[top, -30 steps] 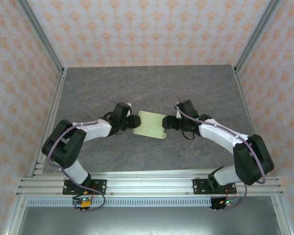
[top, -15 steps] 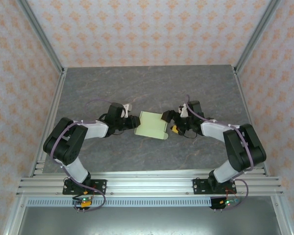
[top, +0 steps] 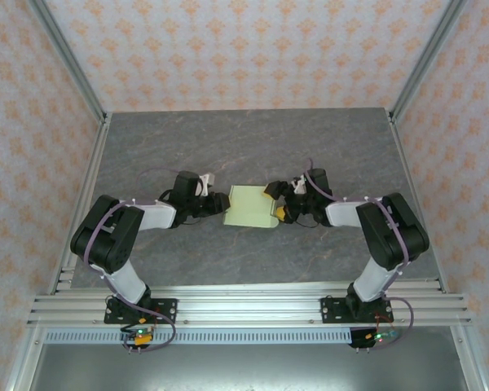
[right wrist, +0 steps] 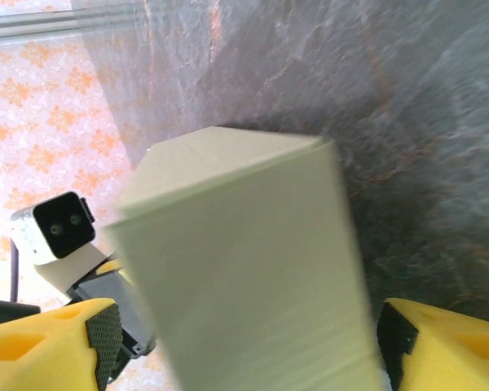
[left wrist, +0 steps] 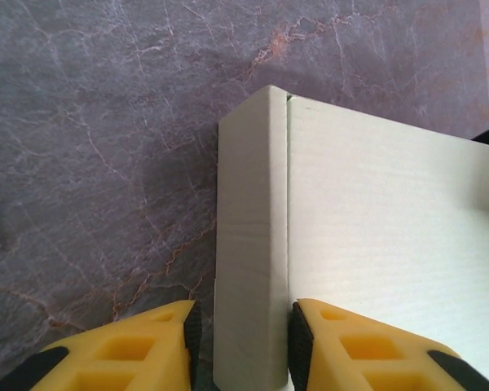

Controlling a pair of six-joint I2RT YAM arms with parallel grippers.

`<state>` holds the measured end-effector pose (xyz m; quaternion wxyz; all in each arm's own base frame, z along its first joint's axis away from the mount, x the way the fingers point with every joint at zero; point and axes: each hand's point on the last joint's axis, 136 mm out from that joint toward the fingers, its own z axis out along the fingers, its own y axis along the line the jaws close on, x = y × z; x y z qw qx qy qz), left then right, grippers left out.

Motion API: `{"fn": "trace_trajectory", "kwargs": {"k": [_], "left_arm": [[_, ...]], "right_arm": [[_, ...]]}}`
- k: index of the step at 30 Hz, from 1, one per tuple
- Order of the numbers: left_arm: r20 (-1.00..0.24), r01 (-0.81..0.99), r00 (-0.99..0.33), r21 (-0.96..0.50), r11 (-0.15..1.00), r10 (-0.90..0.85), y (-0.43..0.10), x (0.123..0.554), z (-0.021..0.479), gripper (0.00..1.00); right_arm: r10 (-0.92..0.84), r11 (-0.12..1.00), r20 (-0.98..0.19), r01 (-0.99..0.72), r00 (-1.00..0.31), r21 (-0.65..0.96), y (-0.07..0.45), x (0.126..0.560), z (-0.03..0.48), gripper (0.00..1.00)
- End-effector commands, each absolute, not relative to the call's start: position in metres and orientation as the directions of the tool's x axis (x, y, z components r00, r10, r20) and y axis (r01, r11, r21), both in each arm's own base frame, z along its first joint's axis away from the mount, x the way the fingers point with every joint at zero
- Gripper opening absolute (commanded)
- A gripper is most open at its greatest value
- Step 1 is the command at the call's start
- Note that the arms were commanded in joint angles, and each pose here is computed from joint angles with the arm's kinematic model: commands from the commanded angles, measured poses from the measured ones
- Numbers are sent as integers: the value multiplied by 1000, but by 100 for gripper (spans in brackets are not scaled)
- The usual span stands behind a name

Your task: Fold the paper box

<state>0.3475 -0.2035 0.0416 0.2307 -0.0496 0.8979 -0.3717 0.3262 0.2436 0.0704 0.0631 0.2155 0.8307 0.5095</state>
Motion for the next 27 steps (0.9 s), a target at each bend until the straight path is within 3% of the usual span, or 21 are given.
{"fn": "trace_trajectory", "kwargs": {"k": [1,3,5,8,12,16,18,23,27], "left_arm": [[-242,-27,-939,-658,752,-245,-192,318,6,39],[-274,6,-928,-686,728,-251,-197,320,16,40],[-306,44,-917,-715,698,-256,-201,321,29,49],[-368,101,-894,-722,684,-256,-202,322,51,64],[-554,271,-788,-702,659,-267,-198,322,105,72],[-819,466,-546,-470,750,-174,-196,309,160,84],[-912,553,-402,-313,772,-82,-204,295,178,100],[-989,665,-115,-7,747,93,-202,273,183,100],[-922,810,55,265,523,383,-225,241,147,94]], "right_arm": [[439,309,131,286,-889,907,253,333,83,70],[444,282,148,295,-884,913,257,334,85,58],[445,255,171,307,-879,917,260,335,86,52],[454,243,200,336,-868,910,260,334,82,48],[461,230,235,371,-856,900,259,332,81,46],[461,240,278,420,-843,875,257,325,82,46],[452,261,296,442,-842,858,257,320,81,46],[436,290,344,492,-831,821,256,313,81,45],[402,306,395,528,-826,792,258,307,78,45]]}}
